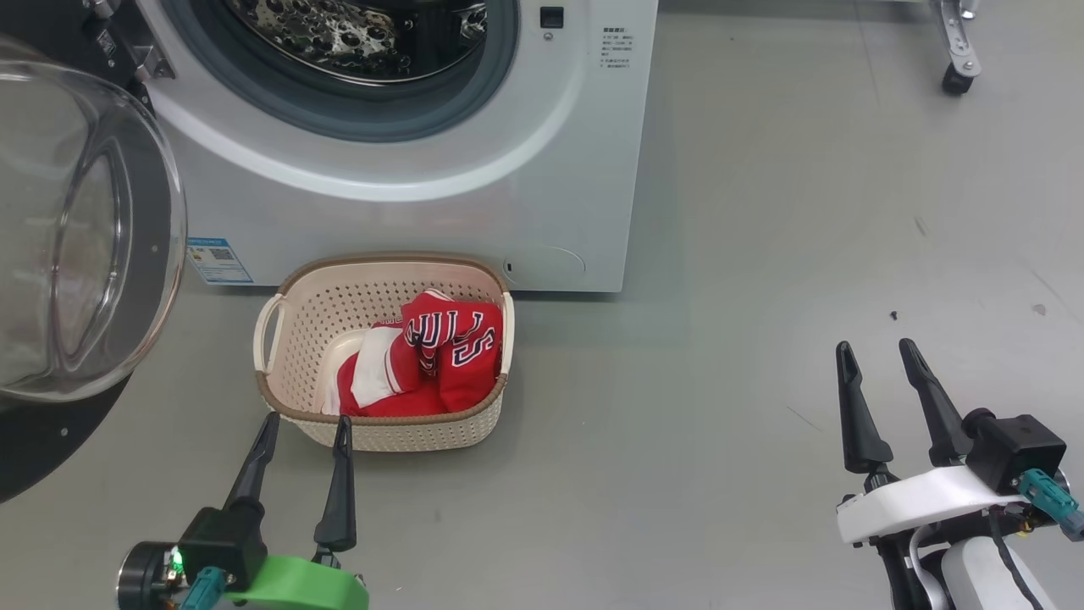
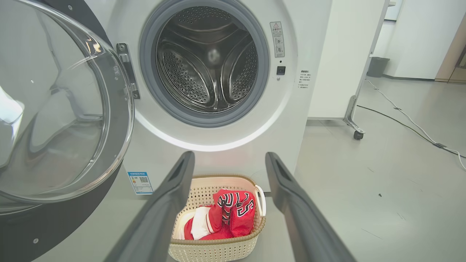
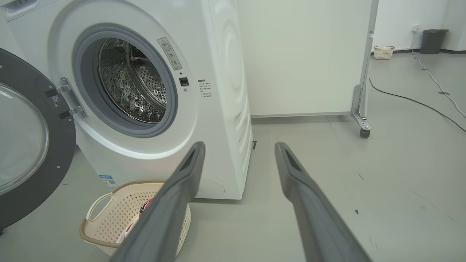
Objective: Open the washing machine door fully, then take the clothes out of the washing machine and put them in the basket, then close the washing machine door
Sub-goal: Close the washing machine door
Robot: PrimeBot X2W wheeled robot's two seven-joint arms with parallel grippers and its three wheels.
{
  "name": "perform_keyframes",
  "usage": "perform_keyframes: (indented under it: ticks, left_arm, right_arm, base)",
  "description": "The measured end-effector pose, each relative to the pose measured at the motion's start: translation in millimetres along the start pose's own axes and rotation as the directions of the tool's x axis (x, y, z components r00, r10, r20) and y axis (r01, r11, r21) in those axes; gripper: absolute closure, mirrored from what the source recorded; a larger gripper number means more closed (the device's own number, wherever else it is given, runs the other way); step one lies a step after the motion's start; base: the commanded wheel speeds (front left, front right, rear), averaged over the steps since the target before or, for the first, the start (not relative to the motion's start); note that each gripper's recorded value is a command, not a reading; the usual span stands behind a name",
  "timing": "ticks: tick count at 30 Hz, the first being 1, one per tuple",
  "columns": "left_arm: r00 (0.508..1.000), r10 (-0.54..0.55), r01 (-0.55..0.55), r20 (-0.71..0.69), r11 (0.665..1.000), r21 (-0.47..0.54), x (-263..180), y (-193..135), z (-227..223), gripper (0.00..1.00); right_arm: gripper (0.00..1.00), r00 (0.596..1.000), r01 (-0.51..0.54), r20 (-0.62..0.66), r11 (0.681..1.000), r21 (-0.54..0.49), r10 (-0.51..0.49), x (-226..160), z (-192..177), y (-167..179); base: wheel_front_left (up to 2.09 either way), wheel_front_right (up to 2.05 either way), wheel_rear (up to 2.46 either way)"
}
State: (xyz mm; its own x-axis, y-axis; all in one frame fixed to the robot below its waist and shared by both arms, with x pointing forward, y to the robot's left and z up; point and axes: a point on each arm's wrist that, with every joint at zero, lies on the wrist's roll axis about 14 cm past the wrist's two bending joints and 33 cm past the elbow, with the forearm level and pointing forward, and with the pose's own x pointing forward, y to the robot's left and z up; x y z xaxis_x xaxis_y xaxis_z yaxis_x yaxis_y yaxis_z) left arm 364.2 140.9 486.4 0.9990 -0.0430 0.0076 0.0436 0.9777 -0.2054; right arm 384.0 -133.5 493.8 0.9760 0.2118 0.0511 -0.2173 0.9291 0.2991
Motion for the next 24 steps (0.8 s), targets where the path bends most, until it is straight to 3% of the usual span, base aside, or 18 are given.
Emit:
perform_keyframes:
  ticks: [14,24]
  left_arm:
    - [0.993,0.119,-0.119,0.015,0.993,0.002,-19,33,6,0.00]
    - [0.971,0.235,-0.236,0.045,0.972,0.012,-42,64,17,0.00]
  right_arm:
    - [0.00,0.984,-0.169,-0.049,0.986,0.011,0.170,22,-18,48]
    - [0.00,0.949,-0.302,-0.083,0.953,0.040,0.304,35,-33,92]
  base:
    - [0.00,0.00,0.00]
    - [0.00,0.00,0.00]
